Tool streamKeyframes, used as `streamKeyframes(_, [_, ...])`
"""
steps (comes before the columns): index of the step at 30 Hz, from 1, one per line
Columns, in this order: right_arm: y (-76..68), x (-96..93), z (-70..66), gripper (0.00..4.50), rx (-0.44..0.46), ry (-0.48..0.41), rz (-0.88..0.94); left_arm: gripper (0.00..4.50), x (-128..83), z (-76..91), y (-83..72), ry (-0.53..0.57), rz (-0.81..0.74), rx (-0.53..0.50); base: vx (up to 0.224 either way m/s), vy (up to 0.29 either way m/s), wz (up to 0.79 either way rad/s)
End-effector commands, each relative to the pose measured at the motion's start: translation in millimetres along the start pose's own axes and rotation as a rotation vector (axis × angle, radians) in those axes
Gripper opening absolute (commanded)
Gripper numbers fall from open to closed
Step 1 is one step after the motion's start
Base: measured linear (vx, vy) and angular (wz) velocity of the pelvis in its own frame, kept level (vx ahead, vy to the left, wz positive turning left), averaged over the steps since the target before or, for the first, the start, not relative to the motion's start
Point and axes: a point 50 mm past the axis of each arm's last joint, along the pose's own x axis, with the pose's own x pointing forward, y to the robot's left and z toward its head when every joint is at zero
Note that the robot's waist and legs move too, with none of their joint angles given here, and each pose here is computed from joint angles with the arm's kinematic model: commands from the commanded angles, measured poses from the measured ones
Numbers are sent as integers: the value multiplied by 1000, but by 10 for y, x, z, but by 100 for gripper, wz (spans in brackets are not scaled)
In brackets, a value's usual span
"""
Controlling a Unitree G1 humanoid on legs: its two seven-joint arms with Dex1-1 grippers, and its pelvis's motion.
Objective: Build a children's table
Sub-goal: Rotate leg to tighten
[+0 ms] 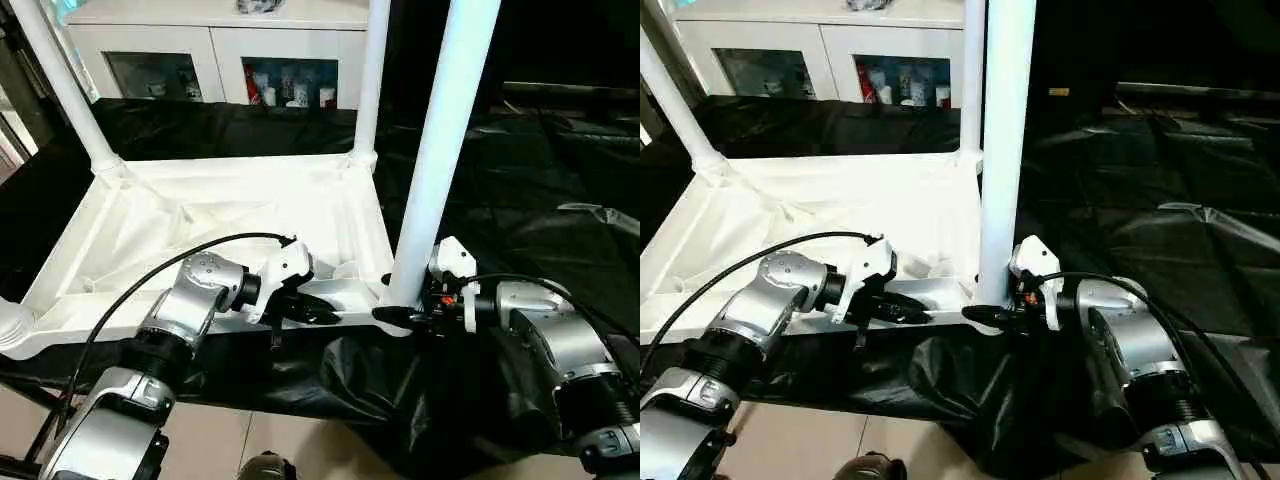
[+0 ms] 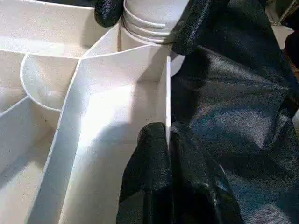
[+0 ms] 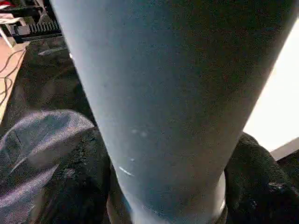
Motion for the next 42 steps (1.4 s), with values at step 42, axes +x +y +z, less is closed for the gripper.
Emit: streamKeyframes(42, [65,29,9,392,-8,-4,-23,0,348,377,55,-131,-47,105,0,0,0])
